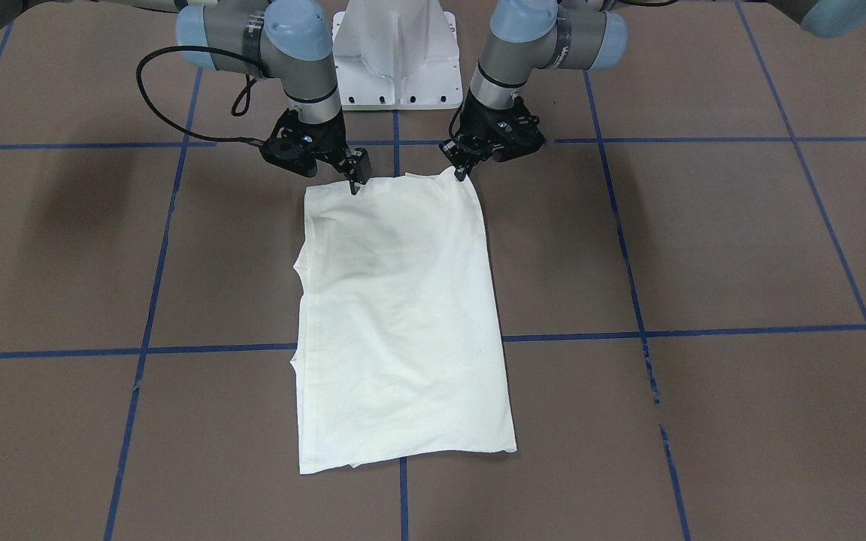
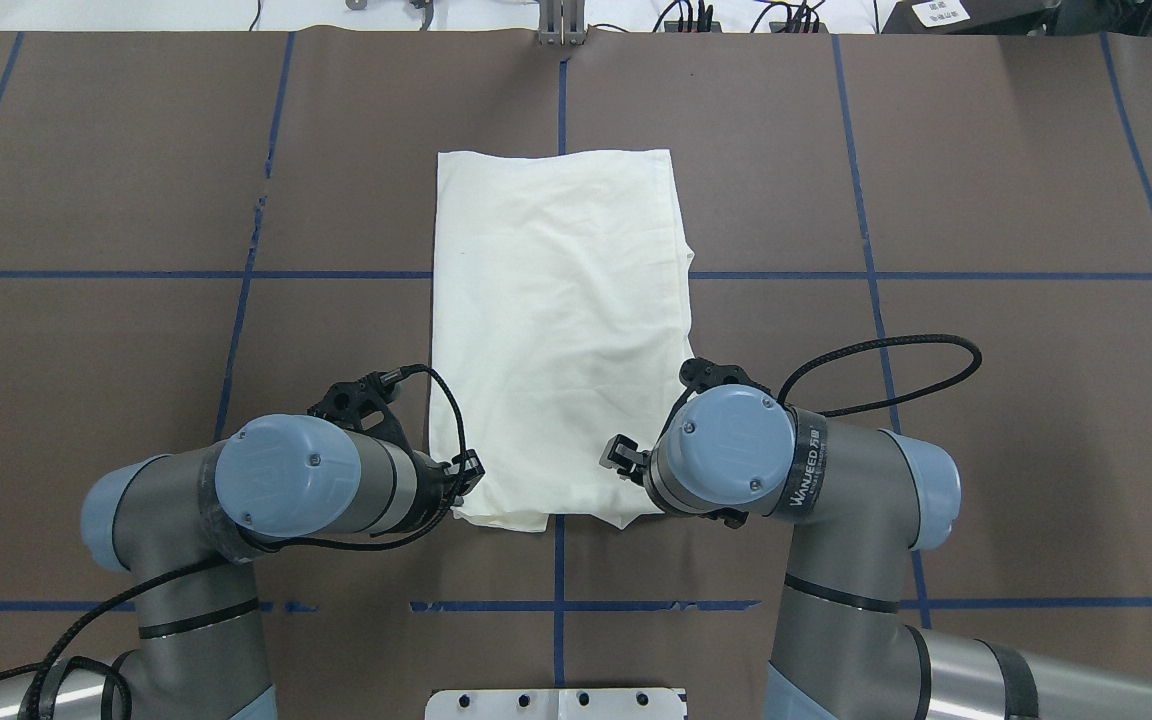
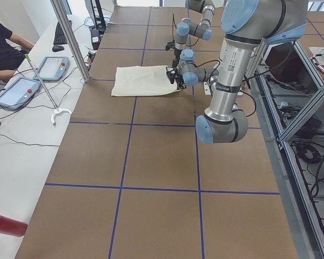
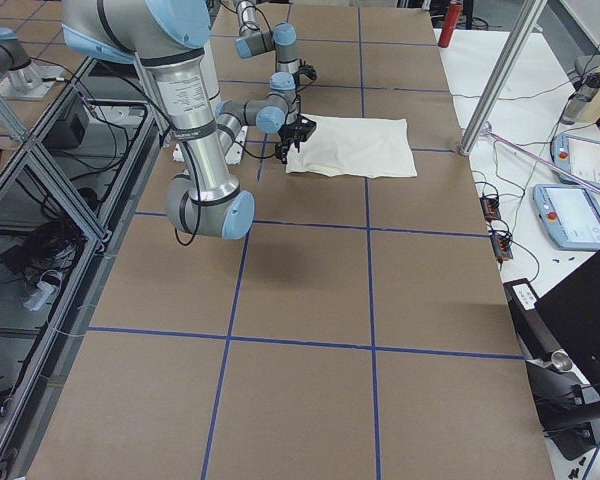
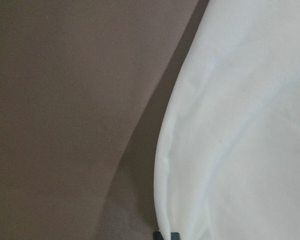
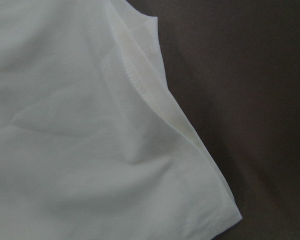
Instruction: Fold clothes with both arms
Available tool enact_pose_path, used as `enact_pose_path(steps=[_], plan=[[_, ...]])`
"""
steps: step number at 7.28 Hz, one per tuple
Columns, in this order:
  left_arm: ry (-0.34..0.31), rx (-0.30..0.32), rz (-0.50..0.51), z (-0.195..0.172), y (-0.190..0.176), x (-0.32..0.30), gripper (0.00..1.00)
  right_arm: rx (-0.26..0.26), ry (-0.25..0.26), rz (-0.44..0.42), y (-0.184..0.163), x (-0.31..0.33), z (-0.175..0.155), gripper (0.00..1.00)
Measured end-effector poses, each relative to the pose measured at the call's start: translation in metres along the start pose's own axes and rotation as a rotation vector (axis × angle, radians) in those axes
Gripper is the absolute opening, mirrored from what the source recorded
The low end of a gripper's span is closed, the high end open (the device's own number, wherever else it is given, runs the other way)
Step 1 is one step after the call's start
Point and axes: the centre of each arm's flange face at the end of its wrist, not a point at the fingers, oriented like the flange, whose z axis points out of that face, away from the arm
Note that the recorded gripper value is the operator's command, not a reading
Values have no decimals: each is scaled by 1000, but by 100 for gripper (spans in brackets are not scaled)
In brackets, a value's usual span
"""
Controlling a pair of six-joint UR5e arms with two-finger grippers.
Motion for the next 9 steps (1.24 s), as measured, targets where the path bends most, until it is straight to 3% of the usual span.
enact_pose_path(steps=[3, 9], plan=[[2, -1, 1, 0, 1, 1, 0, 5, 21, 65, 1, -5, 14, 100], [4, -2, 2, 0, 2, 2, 0, 6, 14, 72, 1, -11, 20, 100]])
